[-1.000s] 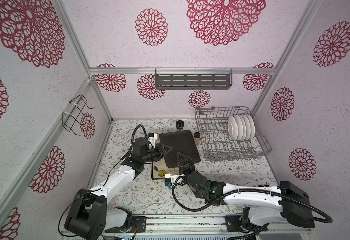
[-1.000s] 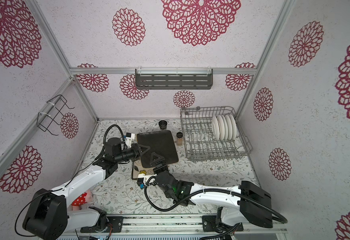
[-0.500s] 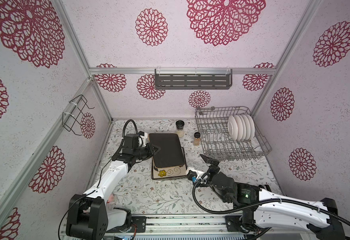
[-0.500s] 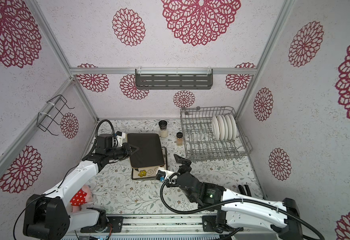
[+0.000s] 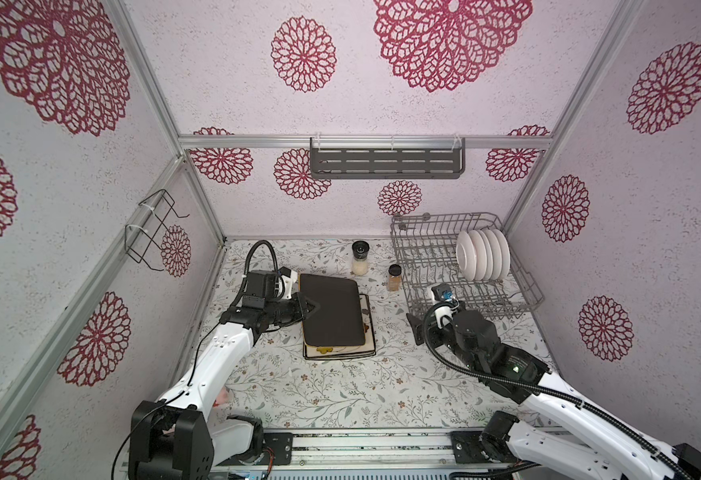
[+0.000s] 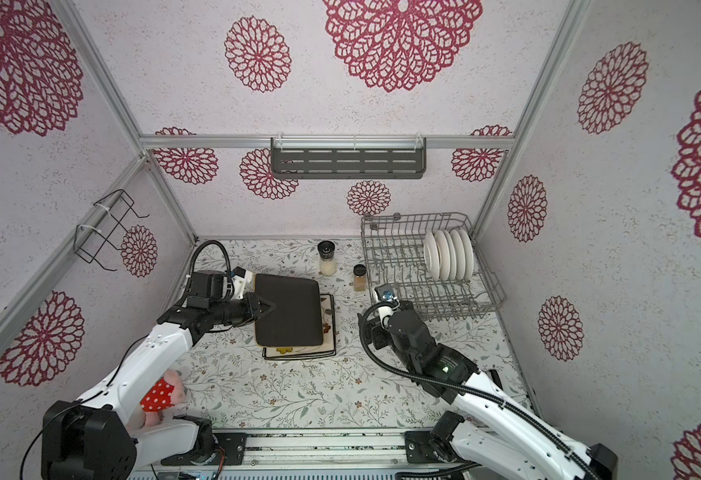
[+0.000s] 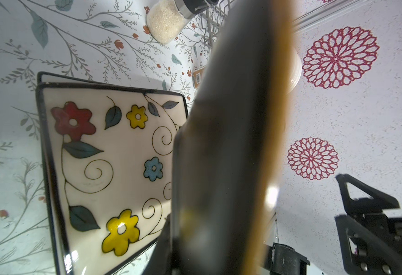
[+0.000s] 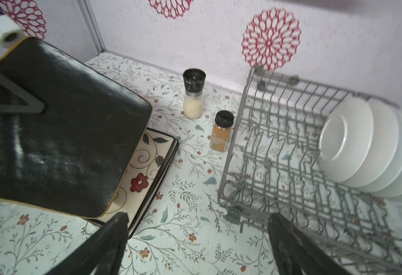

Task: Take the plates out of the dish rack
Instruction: 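Lower the dark plate onto the stack while the right gripper releases and withdraws, then move the right gripper to grip the dark plate's far edge while left holds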

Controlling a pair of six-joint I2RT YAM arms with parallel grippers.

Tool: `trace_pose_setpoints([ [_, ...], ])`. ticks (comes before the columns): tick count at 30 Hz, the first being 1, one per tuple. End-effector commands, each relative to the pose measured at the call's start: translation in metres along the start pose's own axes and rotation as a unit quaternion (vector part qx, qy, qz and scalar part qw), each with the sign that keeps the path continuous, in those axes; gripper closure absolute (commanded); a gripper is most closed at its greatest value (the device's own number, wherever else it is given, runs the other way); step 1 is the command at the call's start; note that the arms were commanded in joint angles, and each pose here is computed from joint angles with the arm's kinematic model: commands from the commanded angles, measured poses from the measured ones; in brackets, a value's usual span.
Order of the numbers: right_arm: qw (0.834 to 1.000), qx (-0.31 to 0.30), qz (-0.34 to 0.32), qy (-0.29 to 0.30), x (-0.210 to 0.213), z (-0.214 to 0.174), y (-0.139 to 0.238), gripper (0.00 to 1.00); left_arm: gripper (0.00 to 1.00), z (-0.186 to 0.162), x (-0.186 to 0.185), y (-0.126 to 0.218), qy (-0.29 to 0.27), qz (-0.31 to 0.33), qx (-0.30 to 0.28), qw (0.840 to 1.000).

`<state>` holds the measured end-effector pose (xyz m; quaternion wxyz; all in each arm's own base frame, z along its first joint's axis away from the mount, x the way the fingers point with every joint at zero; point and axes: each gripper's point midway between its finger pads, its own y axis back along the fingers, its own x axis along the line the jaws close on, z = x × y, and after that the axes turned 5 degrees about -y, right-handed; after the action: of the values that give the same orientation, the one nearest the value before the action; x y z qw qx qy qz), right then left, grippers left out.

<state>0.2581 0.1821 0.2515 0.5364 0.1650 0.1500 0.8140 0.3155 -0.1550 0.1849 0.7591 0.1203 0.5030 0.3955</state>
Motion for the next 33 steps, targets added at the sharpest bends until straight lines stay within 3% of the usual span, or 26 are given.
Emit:
trace_pose_setpoints([
  [1,0.992,0.058,0.074,-0.085,0.021,-0.007,-0.015,0.08,1.0,0.027,-0.039,0.018,-0.062,-0.063,-0.045,0.995],
  [15,0.968,0.132,0.148,-0.156,0.046,-0.018,-0.1,0.22,1.0,0.026,-0.028,0.005,-0.051,-0.06,-0.031,0.996],
  [33,0.946,0.171,0.183,-0.206,0.066,-0.052,-0.164,0.22,1.0,0.025,-0.005,-0.018,-0.022,-0.05,-0.002,0.999],
])
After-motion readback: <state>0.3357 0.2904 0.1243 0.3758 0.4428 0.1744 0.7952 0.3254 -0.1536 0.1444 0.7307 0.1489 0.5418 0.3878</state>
